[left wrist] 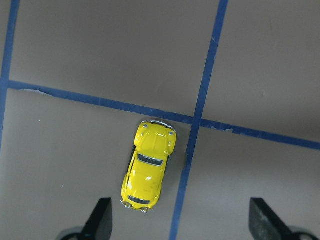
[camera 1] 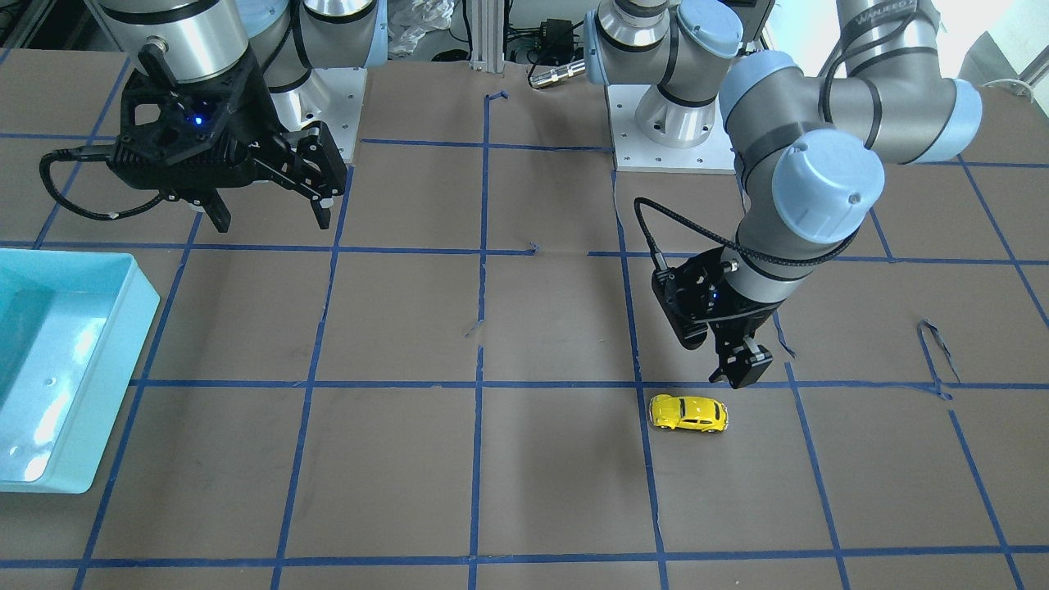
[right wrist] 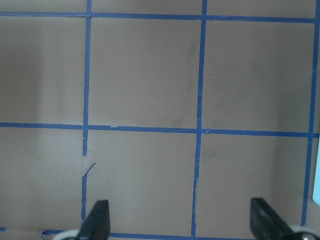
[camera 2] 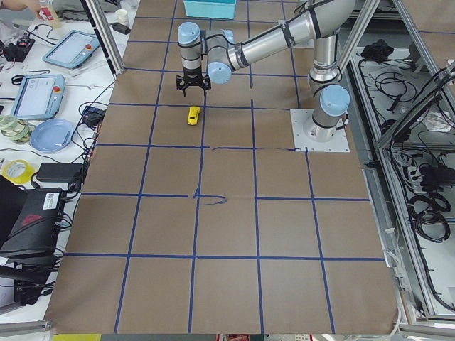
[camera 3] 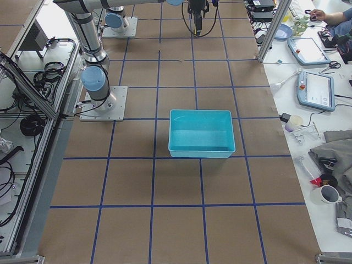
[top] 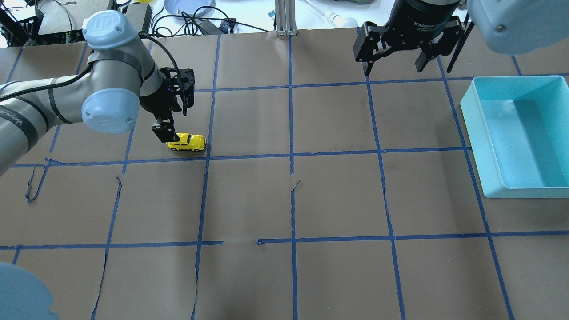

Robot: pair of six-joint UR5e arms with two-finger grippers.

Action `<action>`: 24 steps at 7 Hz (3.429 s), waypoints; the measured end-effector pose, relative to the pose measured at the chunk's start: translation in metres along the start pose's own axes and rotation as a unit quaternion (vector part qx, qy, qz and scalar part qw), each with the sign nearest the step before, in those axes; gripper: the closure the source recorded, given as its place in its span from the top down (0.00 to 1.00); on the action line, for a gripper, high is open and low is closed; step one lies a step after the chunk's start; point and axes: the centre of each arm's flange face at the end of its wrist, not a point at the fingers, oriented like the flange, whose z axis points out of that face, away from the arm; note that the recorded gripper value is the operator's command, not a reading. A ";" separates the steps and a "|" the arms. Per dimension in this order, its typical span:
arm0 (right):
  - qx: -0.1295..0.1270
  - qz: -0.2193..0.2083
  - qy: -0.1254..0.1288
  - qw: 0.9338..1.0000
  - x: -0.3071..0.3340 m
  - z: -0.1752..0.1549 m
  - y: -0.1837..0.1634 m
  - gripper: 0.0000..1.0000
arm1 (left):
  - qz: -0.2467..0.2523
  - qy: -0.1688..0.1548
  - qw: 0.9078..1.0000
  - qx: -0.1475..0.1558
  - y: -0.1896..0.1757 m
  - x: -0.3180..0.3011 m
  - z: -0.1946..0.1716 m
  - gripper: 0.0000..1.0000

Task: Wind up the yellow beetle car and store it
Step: 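Lower the left gripper over the yellow beetle car and close on it, then drag the yellow car with the left gripper toward the right arm's side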

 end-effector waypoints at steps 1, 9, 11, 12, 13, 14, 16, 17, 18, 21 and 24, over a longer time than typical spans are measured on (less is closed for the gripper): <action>0.000 0.000 0.000 1.000 0.000 0.000 0.000 1.00 | 0.019 -0.003 1.000 -0.006 0.003 -0.007 0.017 0.89; 0.001 0.000 0.000 1.000 0.000 0.000 0.000 1.00 | 0.032 0.030 0.999 -0.008 0.004 -0.007 0.081 0.62; 0.000 0.000 0.000 1.000 0.000 0.002 0.000 1.00 | 0.032 0.025 0.999 -0.009 0.005 -0.010 0.086 0.42; -0.003 0.000 0.001 1.000 0.000 0.005 0.001 1.00 | 0.032 0.023 0.999 -0.009 0.006 -0.011 0.087 0.41; -0.005 0.000 0.001 1.000 0.000 0.007 0.002 1.00 | 0.030 0.021 0.999 -0.010 0.009 -0.012 0.088 0.41; -0.006 0.000 0.001 1.000 0.001 0.008 0.003 1.00 | 0.022 0.022 0.999 -0.010 0.020 -0.013 0.089 0.41; -0.006 0.001 0.001 1.000 0.000 0.008 0.003 1.00 | 0.008 0.024 1.000 -0.008 0.042 -0.014 0.091 0.41; -0.005 0.001 0.001 1.000 0.000 0.008 0.003 1.00 | 0.003 0.024 1.000 -0.008 0.052 -0.015 0.091 0.41; -0.005 0.000 0.001 1.000 0.001 0.007 0.004 1.00 | -0.001 0.024 1.000 -0.008 0.067 -0.016 0.091 0.42; -0.005 0.000 0.001 1.000 0.000 0.007 0.004 1.00 | 0.003 0.027 1.000 -0.008 0.113 -0.010 0.093 0.51; -0.005 0.000 0.001 1.000 0.000 0.008 0.003 1.00 | -0.003 0.024 1.000 -0.010 0.128 -0.006 0.095 1.00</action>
